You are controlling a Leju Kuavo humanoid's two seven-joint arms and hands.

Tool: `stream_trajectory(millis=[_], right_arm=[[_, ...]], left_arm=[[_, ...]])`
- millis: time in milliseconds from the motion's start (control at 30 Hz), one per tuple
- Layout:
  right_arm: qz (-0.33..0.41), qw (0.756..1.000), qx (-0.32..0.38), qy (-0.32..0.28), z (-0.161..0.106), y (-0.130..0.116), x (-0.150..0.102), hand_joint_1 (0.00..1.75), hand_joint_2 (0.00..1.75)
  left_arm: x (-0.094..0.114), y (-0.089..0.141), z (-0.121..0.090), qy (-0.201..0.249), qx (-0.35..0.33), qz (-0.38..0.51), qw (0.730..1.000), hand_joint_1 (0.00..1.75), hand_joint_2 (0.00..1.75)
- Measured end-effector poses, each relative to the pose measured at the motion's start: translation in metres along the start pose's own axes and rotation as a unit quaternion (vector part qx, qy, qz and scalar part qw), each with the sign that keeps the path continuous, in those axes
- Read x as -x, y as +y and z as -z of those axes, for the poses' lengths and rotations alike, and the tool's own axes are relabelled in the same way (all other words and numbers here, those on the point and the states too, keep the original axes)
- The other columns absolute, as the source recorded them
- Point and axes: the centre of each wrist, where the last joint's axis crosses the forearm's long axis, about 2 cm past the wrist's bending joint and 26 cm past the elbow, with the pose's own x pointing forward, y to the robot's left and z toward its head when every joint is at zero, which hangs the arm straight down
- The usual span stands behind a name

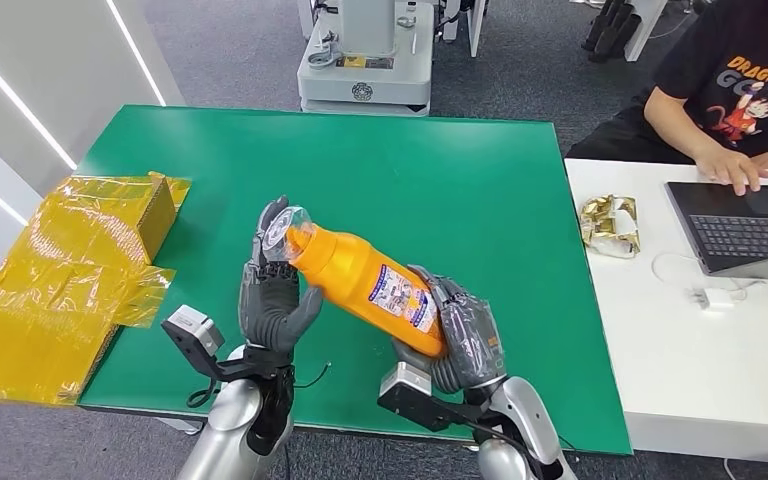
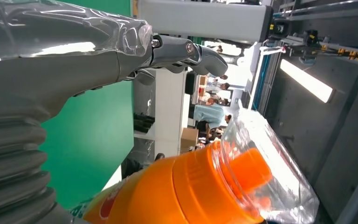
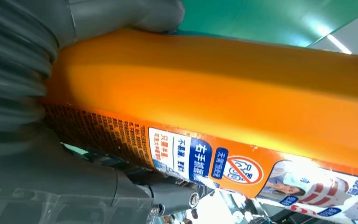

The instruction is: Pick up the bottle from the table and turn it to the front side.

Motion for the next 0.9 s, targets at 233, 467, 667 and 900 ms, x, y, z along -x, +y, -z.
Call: stream_trajectory(millis=[233,467,667,900], right_arm=[[0.001,1.000,-0.022,-0.001,0.009,0.000,0.002,1.75,1.75],[0.001,0.999,-0.039,-0.002,0.016,0.003,0.004,1.75,1.75],[0.004,0.999,-0.053,-0.003,0.020,0.005,0.006,1.75,1.75],[0.008,0.997,-0.082,-0.004,0.025,0.008,0.010,1.75,1.75]], left_arm=[[0.001,-0.002,0.004,-0.002,0.017,0.002,1.000,0.00,1.75],[0.001,-0.005,0.008,-0.006,0.018,0.001,1.000,0.00,1.75],[0.001,-0.005,0.007,-0.004,0.018,0.000,1.000,0.00,1.75],[0.003,-0.005,0.006,0.005,0.022,0.004,1.000,0.00,1.75]])
